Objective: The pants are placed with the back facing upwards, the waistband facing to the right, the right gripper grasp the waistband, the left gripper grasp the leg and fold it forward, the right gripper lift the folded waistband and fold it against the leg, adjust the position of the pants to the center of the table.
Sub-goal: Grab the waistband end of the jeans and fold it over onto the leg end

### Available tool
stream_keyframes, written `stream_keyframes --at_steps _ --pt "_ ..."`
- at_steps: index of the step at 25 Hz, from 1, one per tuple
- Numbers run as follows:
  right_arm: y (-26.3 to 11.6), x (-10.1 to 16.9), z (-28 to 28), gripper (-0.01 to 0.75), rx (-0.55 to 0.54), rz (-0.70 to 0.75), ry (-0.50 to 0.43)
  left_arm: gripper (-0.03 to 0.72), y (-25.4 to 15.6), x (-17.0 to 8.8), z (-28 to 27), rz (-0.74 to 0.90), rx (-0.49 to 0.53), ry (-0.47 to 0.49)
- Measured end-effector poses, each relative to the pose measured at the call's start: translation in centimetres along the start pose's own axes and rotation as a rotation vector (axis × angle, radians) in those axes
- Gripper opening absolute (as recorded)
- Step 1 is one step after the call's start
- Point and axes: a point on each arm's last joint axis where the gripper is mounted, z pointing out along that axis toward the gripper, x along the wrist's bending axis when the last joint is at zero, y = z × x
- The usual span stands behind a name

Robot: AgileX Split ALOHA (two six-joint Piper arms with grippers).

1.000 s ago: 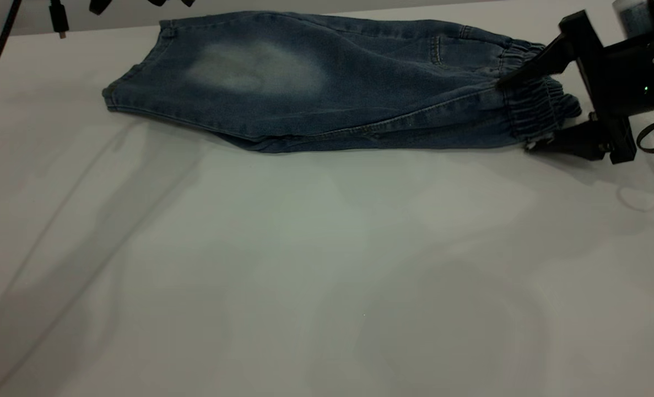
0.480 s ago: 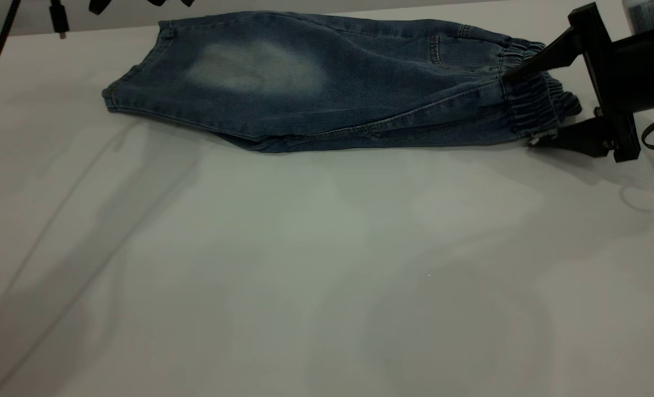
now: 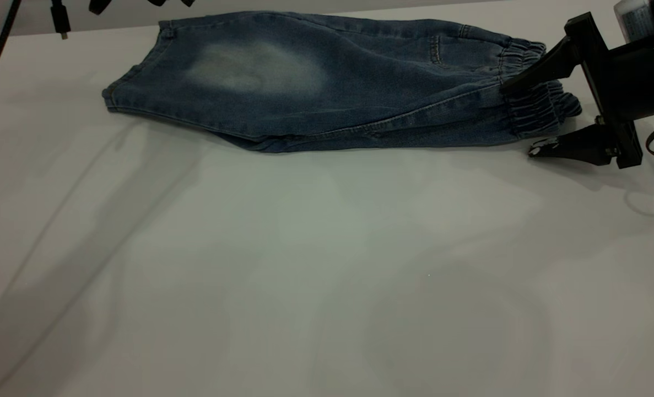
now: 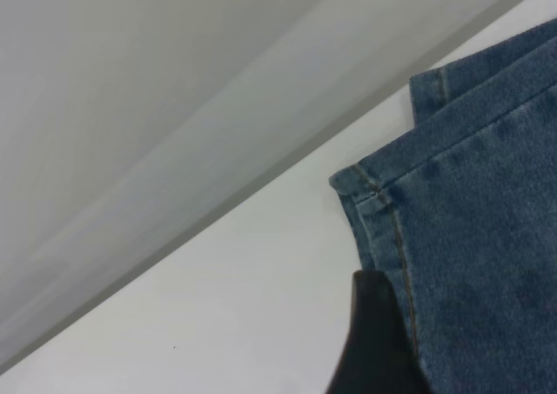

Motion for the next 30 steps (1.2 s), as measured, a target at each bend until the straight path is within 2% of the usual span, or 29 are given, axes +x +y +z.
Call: stream_keyframes --at_steps 9,16,23,30 --pt "-0.3 0.8 -0.1 0.606 0.036 -0.052 0.09 0.454 0.0 0.0 0.0 0.0 0.0 -0.001" --pt "0.1 0.3 -0.1 0.627 -0.007 0.008 0.036 0.454 0.0 0.0 0.0 0.0 -0.002 -0.003" --pt "0.8 0.2 -0.3 0.625 -0.064 0.085 0.047 0.453 0.0 0.0 0.0 -0.001 -0.002 -0.003" --pt "1.1 -0.4 -0.3 0.616 -0.102 0.168 -0.012 0.453 0.0 0.0 0.0 -0.002 -0.001 -0.001"
